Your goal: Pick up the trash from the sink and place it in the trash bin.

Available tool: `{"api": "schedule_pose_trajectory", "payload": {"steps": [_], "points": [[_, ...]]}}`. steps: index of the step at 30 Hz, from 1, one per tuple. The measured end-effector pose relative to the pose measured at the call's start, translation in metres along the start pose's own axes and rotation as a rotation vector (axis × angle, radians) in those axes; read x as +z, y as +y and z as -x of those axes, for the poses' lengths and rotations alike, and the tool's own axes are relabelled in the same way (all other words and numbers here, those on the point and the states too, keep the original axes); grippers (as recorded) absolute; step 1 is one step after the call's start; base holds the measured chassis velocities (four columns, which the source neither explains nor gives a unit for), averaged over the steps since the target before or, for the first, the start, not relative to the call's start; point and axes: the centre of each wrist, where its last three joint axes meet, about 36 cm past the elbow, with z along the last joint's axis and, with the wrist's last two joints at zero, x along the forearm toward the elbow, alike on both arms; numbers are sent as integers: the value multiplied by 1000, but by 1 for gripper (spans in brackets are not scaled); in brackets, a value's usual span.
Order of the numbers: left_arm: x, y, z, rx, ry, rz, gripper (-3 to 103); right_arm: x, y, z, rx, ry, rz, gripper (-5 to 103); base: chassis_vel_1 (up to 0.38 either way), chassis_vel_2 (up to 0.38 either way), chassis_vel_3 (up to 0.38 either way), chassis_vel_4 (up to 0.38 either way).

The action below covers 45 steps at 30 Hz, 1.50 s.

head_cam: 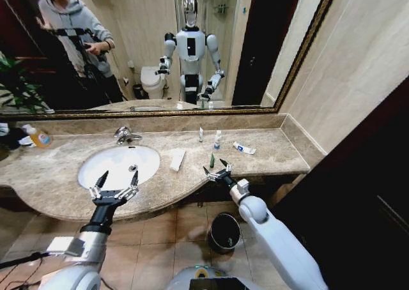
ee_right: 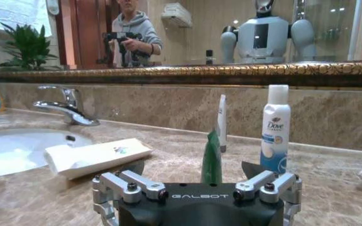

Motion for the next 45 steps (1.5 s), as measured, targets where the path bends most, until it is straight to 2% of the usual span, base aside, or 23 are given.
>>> {"api": "schedule_pose_trajectory", "payload": {"steps": [1,3,8,11,13,17,18,21,23,24,26,29,30,32,33,36,45], "points": [[0,0,0,0,0,0,100,1,-1,6,10,-8,-3,102,0,0,0,0],[0,0,0,0,0,0,100,2,-1,8,15,-14,-4,99,0,0,0,0],[0,0,0,0,0,0,100,9,-8,7,31,-21,-17,84,0,0,0,0],[0,0,0,0,0,0,100,10,-10,5,35,-20,-21,80,0,0,0,0],[0,0,0,0,0,0,100,9,-11,4,38,-22,-24,73,0,0,0,0],[0,0,0,0,0,0,100,8,-12,4,40,-26,-31,68,0,0,0,0],[0,0,0,0,0,0,100,8,-13,4,42,-27,-43,57,0,0,0,0],[0,0,0,0,0,0,100,8,-15,3,35,-29,-81,52,0,0,0,0],[0,0,0,0,0,0,100,9,-15,2,30,-36,-93,44,0,0,0,0],[0,0,0,0,0,0,100,10,-15,1,29,-37,-93,41,0,0,0,0],[0,0,0,0,0,0,100,10,-14,1,28,-38,-92,41,0,0,0,0],[0,0,0,0,0,0,100,11,-14,1,25,-40,-90,29,0,0,0,0],[0,0,0,0,0,0,100,11,-14,1,25,-40,-90,29,0,0,0,0],[0,0,0,0,0,0,100,10,-14,1,25,-42,-85,20,0,0,0,0],[0,0,0,0,0,0,100,10,-14,1,25,-42,-85,20,0,0,0,0],[0,0,0,0,0,0,100,10,-15,-1,22,-44,-81,10,0,0,0,0],[0,0,0,0,0,0,100,8,-20,-4,24,-47,-81,8,0,0,0,0]]}}
